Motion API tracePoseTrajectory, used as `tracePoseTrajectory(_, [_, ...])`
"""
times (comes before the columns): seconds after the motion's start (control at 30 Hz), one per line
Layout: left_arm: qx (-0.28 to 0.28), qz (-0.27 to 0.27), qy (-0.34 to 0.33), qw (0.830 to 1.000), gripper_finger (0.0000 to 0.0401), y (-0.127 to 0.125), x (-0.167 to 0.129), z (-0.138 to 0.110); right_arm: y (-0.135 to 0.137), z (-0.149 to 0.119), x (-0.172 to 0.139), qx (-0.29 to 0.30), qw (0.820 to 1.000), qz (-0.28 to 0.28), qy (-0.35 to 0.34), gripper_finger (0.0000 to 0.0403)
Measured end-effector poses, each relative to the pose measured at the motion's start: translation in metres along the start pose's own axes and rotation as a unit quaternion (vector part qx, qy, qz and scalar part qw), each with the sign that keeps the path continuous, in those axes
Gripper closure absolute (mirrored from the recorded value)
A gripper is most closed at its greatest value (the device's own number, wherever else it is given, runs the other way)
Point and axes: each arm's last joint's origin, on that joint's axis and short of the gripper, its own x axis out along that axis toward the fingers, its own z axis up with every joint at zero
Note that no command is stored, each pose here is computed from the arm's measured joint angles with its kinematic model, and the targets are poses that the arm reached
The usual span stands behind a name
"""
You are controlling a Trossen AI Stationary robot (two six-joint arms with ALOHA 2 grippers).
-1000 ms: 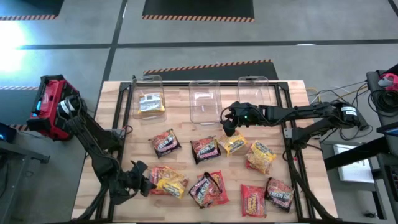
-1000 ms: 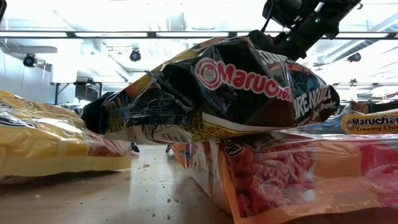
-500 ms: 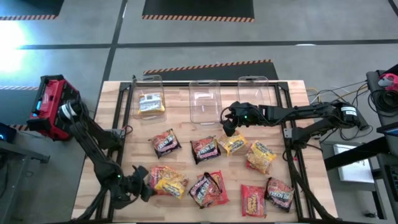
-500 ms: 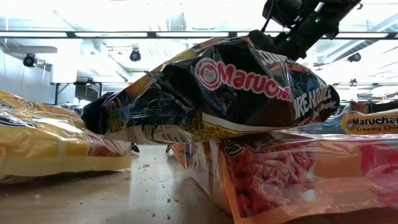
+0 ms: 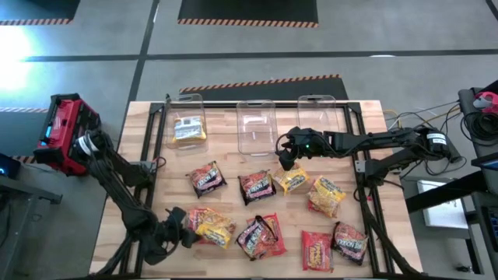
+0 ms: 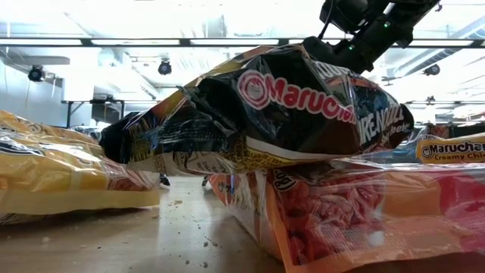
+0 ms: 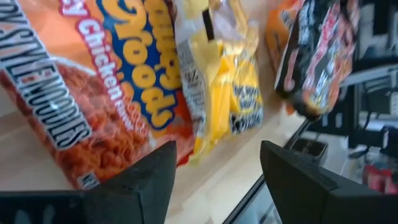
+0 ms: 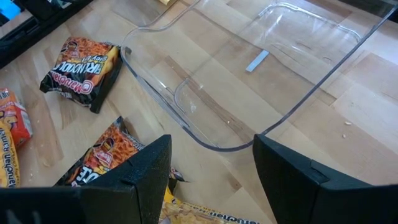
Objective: Sort Maruchan noodles
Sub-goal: Put the yellow noodle pack into the left transparent bin
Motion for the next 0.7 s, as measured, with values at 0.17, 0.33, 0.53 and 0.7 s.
tracePoseTrajectory(0.17, [-0.014,-0.002,-0.022,1.000,0.0186,0.003,0.006,-0.001,0.000,0.000,0.000,0.000,1.000,0.000,0.000,0.0188])
tracePoseTrajectory(0.33, [-0.025,-0.017,-0.045,0.999,0.0186,0.004,0.016,-0.003,0.000,0.000,0.000,0.000,1.000,0.000,0.000,0.0188])
tracePoseTrajectory(0.53, [-0.024,-0.025,-0.060,0.998,0.0186,0.007,0.031,-0.006,0.000,0.000,0.000,0.000,1.000,0.000,0.000,0.0188])
tracePoseTrajectory(0.7, [-0.025,-0.052,-0.102,0.993,0.0187,0.010,0.041,-0.007,0.000,0.000,0.000,0.000,1.000,0.000,0.000,0.0188])
